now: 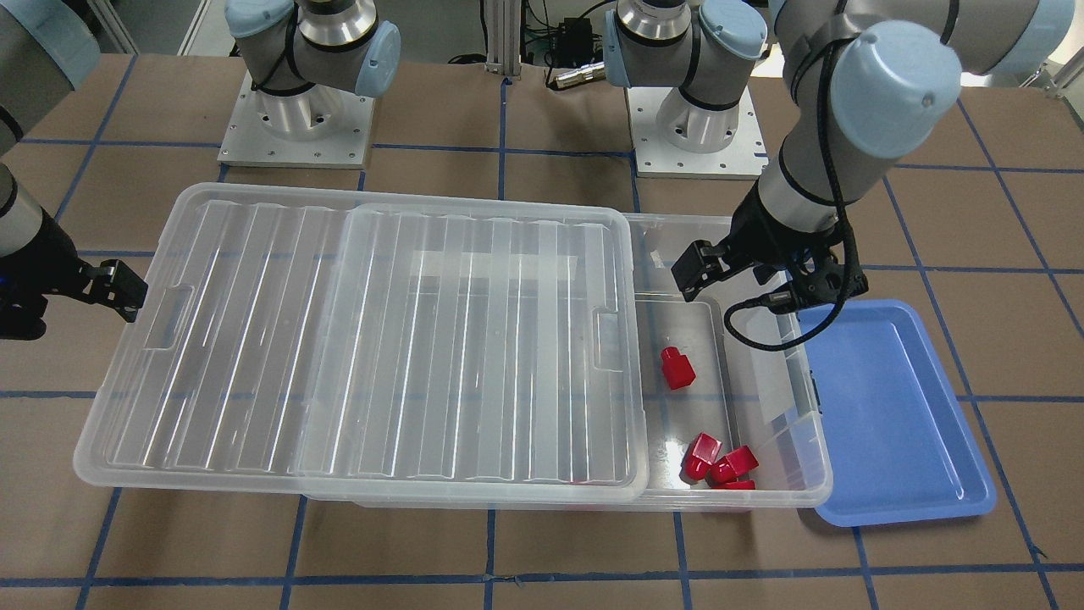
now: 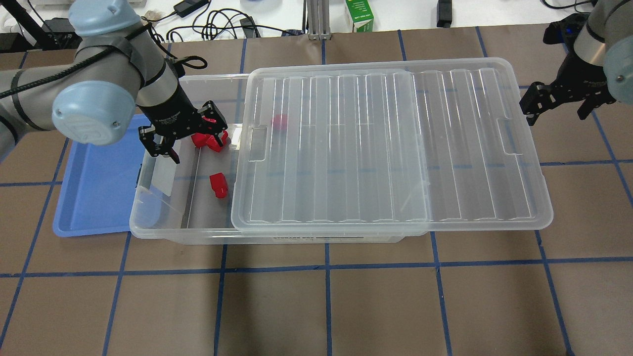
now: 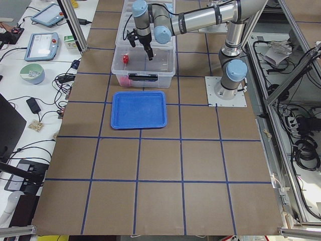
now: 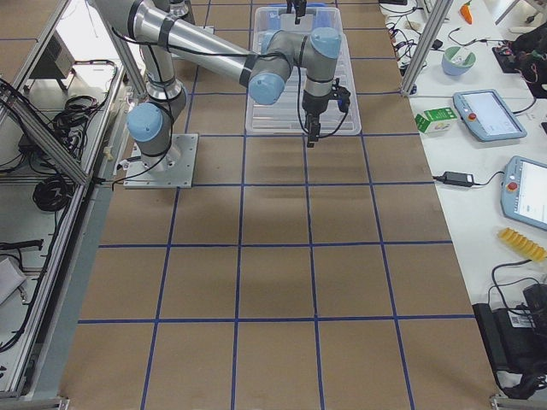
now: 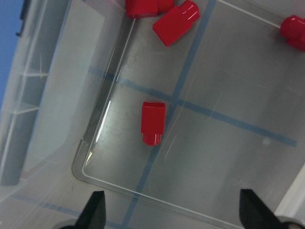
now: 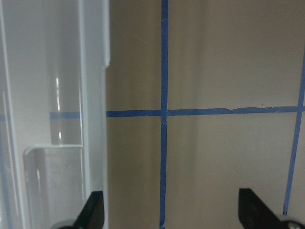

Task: Place red block in blue tray from box

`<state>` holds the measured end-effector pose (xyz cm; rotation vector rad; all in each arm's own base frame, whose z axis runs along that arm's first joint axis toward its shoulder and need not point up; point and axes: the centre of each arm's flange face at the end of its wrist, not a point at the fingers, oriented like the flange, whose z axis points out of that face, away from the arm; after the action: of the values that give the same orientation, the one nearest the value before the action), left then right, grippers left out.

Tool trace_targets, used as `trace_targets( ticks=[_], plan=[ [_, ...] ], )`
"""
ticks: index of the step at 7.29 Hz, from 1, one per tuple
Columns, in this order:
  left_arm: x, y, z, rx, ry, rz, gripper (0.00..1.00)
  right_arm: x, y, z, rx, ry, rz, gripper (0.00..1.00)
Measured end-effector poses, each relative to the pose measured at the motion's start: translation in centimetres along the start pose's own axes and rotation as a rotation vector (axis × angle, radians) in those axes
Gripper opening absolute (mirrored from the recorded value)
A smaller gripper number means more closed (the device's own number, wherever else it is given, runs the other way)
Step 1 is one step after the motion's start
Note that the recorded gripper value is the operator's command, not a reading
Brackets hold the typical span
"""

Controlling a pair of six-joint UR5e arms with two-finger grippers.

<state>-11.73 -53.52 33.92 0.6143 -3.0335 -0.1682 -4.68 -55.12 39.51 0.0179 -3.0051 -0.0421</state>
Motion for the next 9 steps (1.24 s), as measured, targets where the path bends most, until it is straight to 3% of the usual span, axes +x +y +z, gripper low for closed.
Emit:
trace_targets(
  ticks=[2,4,6,9],
  plan=[
    [0.0,-0.1,2.1,-0.017,-0.002,-0.024,1.00,-2.6,0.0,-6.5,-0.004,-0.056,0.010,1.00],
    [0.0,-0.5,5.2,-0.036,-0.010,-0.028,1.00,-9.5,2.1,-13.6,0.002,-0.114,0.084,1.00],
    [0.0,-0.9,7.5,-0.037,-0.012,-0.026,1.00,-15.8,4.5,-15.2,0.016,-0.132,0.108,1.00],
    [0.0,-1.5,9.5,-0.047,-0.016,-0.031,1.00,-17.2,5.8,-14.8,0.046,-0.137,0.107,1.00]
  ],
)
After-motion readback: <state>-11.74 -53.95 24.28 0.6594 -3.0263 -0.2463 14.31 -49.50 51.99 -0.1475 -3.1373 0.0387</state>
